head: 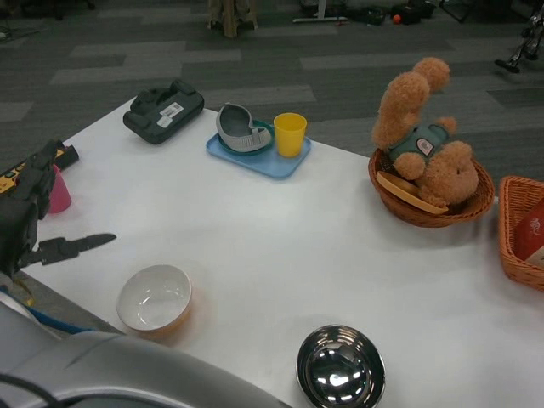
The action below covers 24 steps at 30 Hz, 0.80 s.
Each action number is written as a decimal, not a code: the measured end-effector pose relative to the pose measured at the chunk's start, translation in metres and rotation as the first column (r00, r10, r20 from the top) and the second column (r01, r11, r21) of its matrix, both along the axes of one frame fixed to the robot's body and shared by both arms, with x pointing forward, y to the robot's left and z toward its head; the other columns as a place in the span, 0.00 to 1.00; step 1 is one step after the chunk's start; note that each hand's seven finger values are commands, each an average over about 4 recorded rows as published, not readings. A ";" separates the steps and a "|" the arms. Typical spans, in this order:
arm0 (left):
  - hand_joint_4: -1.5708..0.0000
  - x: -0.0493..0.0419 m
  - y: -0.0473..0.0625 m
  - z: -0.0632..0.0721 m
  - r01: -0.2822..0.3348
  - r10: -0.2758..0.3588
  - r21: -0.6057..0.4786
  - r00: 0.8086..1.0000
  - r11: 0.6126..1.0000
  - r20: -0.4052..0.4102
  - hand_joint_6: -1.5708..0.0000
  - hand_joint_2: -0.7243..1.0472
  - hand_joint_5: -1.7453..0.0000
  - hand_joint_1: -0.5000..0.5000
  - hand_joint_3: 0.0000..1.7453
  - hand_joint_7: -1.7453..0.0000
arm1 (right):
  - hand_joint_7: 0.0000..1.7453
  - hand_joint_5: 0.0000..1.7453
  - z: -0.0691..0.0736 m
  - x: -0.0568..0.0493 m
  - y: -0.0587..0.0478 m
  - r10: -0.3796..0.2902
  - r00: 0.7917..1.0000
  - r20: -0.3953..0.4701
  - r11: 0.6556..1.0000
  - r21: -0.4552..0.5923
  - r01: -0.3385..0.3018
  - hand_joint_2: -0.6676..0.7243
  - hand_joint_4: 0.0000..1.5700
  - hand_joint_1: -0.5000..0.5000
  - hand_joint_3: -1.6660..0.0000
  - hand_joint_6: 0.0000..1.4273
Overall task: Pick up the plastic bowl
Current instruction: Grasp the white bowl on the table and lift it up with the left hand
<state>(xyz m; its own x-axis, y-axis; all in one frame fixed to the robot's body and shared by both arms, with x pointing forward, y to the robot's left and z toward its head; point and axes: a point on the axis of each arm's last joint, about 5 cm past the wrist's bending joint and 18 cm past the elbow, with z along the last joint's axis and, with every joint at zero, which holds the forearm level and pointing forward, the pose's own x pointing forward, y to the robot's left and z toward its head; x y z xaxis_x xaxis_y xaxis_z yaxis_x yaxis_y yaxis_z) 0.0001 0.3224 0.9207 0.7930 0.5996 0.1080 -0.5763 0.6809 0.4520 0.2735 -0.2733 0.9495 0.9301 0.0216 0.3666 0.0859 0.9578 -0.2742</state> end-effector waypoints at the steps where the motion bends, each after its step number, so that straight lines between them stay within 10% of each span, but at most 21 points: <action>1: 1.00 -0.0030 -0.001 -0.003 -0.003 0.003 -0.001 1.000 1.000 -0.009 1.00 0.65 1.00 0.00 0.00 1.00 | 0.00 0.00 0.000 0.000 0.000 -0.002 1.000 -0.002 1.000 0.001 0.002 0.82 0.00 0.04 1.00 0.00; 12: 1.00 -0.0485 -0.013 -0.026 -0.038 0.032 -0.021 0.972 0.999 -0.235 1.00 0.60 1.00 0.00 0.00 1.00 | 0.00 0.00 -0.002 0.000 -0.001 -0.008 1.000 -0.011 1.000 0.002 0.008 0.82 0.00 0.04 1.00 0.00; 24: 1.00 -0.0600 -0.020 -0.035 0.021 -0.033 -0.040 0.936 0.999 -0.349 1.00 0.50 1.00 0.00 0.00 1.00 | 0.00 0.00 -0.003 0.000 0.001 0.003 1.000 -0.018 1.000 0.002 -0.003 0.82 0.00 0.04 1.00 0.00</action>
<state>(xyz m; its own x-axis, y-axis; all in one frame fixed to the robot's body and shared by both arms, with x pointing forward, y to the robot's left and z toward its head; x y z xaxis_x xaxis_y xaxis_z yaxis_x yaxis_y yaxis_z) -0.0599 0.3021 0.8853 0.7927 0.5758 -0.2000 -0.3674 0.7132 0.5970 0.2735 -0.2722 0.9461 0.9366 0.0241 0.3497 0.0776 0.9586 -0.2740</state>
